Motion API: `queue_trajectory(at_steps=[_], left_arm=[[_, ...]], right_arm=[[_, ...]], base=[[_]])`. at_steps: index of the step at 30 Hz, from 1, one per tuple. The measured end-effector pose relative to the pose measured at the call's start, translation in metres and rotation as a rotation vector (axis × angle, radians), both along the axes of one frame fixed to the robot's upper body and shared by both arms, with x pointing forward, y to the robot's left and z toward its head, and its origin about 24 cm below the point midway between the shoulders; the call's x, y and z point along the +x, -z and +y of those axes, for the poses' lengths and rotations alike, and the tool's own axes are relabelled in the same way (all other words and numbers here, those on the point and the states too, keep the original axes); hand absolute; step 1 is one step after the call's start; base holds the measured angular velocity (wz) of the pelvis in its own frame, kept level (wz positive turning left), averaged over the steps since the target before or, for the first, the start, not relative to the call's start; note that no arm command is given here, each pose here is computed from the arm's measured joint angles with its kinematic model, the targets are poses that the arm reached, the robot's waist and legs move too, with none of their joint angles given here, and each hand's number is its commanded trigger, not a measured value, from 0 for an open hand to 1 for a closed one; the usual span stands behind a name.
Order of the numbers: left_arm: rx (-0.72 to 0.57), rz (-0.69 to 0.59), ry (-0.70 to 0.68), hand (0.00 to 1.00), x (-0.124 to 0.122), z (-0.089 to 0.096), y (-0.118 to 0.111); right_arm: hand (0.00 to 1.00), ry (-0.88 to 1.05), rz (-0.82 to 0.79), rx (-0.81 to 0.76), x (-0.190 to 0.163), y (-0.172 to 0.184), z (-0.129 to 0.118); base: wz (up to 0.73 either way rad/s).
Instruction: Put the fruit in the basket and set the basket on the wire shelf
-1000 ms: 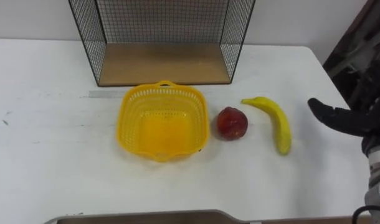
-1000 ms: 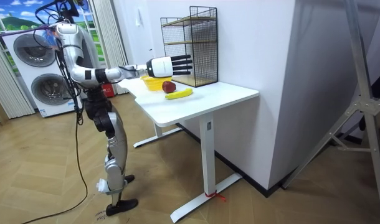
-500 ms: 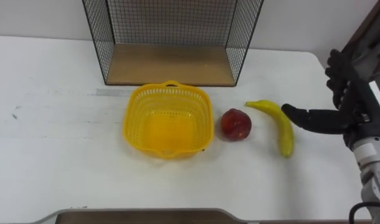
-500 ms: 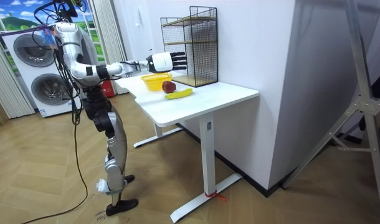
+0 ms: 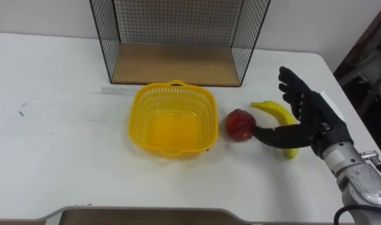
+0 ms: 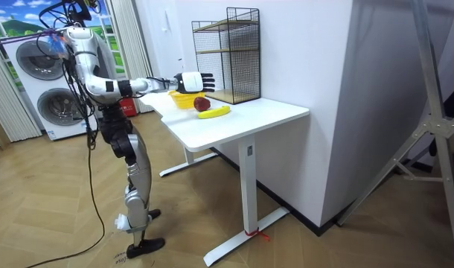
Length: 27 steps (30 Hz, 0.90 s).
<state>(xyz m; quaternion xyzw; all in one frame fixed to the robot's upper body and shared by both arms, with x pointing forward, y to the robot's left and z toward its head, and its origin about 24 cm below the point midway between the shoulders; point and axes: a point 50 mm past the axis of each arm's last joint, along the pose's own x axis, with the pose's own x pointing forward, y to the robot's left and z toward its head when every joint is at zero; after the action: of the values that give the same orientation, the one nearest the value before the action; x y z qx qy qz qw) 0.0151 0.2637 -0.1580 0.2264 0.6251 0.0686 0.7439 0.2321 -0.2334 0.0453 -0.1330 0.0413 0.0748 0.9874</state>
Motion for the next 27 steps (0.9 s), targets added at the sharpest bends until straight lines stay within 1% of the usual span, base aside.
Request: queue_trajectory(at_steps=[3,14,19,21,27], left_arm=[[-0.007,0.01,0.02,0.0,0.0,-0.003,0.001],[-0.007,0.008,0.031,0.0,0.003,-0.003,0.001],[-0.006,0.011,0.034,0.0,0.002,-0.003,0.001],[-0.01,0.01,0.035,0.0,0.003,-0.003,0.001],[-0.01,0.016,0.04,0.0,0.002,-0.003,0.001]], right_arm=[[0.0,-0.031,0.018,-0.002,0.0,0.002,0.003],[0.0,-0.084,0.053,0.004,-0.001,0.006,0.008],[0.0,-0.08,0.083,0.006,0.002,0.012,0.006],[0.0,-0.081,0.102,-0.028,0.001,0.015,0.005],[0.0,-0.089,0.143,-0.06,0.0,0.022,0.004]], base=[[0.04],[0.04],[0.0],[0.04],[0.02]])
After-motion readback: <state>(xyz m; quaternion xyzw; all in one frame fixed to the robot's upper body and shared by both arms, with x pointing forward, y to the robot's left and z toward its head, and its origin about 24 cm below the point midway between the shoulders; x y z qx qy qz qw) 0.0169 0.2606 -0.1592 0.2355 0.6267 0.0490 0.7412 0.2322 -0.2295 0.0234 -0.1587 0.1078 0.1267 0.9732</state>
